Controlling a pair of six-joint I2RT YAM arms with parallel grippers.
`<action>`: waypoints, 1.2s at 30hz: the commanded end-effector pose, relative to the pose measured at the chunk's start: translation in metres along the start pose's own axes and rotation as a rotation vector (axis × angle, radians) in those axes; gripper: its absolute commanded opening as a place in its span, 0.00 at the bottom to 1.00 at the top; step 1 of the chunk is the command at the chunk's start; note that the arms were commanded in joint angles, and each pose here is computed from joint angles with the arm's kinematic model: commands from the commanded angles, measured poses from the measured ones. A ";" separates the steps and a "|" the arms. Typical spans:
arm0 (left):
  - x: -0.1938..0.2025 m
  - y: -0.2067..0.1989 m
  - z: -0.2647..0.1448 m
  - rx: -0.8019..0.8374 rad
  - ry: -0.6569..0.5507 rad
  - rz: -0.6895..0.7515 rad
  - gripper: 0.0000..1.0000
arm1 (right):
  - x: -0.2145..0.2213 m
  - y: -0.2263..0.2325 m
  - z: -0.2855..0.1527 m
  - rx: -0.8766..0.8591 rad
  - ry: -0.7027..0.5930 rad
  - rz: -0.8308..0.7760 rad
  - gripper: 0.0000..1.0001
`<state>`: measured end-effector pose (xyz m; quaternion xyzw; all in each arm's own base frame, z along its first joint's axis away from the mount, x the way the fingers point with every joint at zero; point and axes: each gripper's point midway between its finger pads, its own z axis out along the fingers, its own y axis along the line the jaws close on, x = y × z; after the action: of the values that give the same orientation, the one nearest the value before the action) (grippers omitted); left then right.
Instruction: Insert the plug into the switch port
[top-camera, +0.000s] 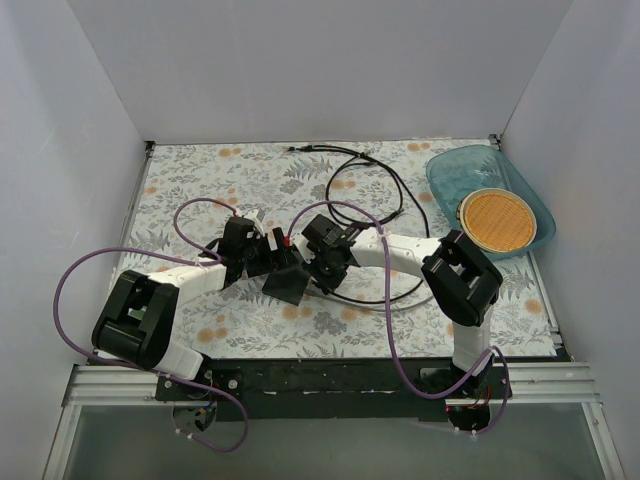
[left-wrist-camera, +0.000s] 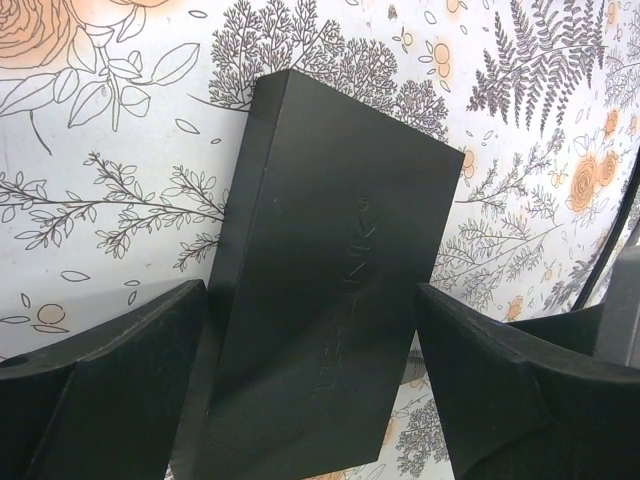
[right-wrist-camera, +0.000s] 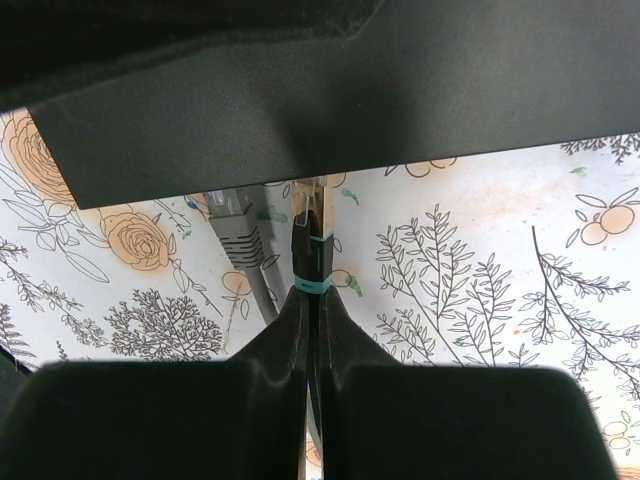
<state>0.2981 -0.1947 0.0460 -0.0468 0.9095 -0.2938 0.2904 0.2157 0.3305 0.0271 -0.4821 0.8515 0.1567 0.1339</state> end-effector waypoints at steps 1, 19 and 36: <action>-0.001 -0.024 -0.003 0.107 0.002 0.031 0.83 | -0.038 0.029 -0.014 -0.093 -0.153 -0.069 0.01; 0.004 -0.035 -0.013 0.178 0.011 0.075 0.83 | -0.050 0.018 -0.003 -0.039 -0.242 -0.070 0.01; 0.023 -0.039 -0.019 0.208 0.041 0.058 0.82 | -0.077 0.027 -0.001 -0.093 -0.354 0.023 0.01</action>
<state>0.2933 -0.1914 0.0467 -0.0203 0.8993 -0.2997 0.3177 0.2056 0.3428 0.0251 -0.4597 0.8522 0.1915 0.1602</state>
